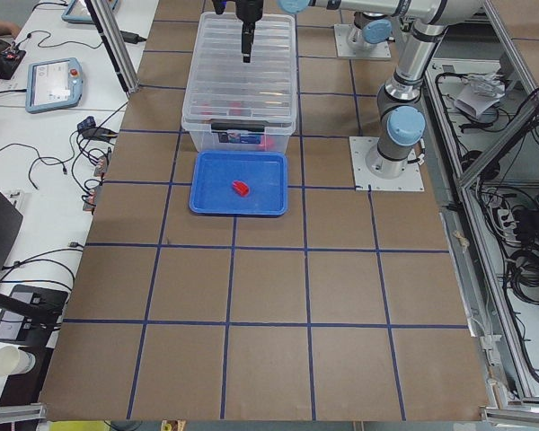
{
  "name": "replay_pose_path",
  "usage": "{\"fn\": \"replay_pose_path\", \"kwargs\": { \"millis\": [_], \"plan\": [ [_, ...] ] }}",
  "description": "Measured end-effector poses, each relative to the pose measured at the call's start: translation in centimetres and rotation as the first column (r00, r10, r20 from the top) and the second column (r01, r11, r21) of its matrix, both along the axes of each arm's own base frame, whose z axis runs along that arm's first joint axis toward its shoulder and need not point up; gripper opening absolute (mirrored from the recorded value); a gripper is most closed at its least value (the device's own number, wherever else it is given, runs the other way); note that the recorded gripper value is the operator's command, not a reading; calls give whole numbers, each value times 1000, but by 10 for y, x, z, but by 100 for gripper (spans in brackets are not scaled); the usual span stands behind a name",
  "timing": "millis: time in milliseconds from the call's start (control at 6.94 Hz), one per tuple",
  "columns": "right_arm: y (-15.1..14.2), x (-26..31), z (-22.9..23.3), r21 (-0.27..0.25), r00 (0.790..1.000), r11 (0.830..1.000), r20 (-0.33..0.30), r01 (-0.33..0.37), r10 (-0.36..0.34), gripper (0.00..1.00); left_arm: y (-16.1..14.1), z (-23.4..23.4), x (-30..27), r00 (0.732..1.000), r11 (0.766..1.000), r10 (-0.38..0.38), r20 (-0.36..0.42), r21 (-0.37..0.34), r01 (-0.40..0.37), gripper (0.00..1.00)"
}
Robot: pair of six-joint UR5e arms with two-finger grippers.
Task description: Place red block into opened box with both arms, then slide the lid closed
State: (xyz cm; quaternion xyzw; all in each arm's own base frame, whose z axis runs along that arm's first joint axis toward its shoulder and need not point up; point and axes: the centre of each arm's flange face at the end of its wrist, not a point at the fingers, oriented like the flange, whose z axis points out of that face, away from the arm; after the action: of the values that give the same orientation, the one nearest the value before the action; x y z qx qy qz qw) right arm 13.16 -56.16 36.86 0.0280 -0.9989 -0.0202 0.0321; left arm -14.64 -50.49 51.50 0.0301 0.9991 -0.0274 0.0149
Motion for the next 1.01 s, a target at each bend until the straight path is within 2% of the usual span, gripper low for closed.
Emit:
{"fn": "replay_pose_path", "kwargs": {
  "millis": [288,576,1008],
  "plan": [
    [0,-2,-8,-10,1000,1000,-7,1,-1,100,1,-1,0,1000,1000,1,0,2,-1,100],
    [2,-10,-14,1,1000,1000,-30,9,-9,100,0,-3,0,1000,1000,4,0,5,-4,100],
    [2,-32,-15,14,985,1000,-173,18,-16,100,-1,-6,-1,1000,1000,6,-1,11,-6,100]
  ]
}}
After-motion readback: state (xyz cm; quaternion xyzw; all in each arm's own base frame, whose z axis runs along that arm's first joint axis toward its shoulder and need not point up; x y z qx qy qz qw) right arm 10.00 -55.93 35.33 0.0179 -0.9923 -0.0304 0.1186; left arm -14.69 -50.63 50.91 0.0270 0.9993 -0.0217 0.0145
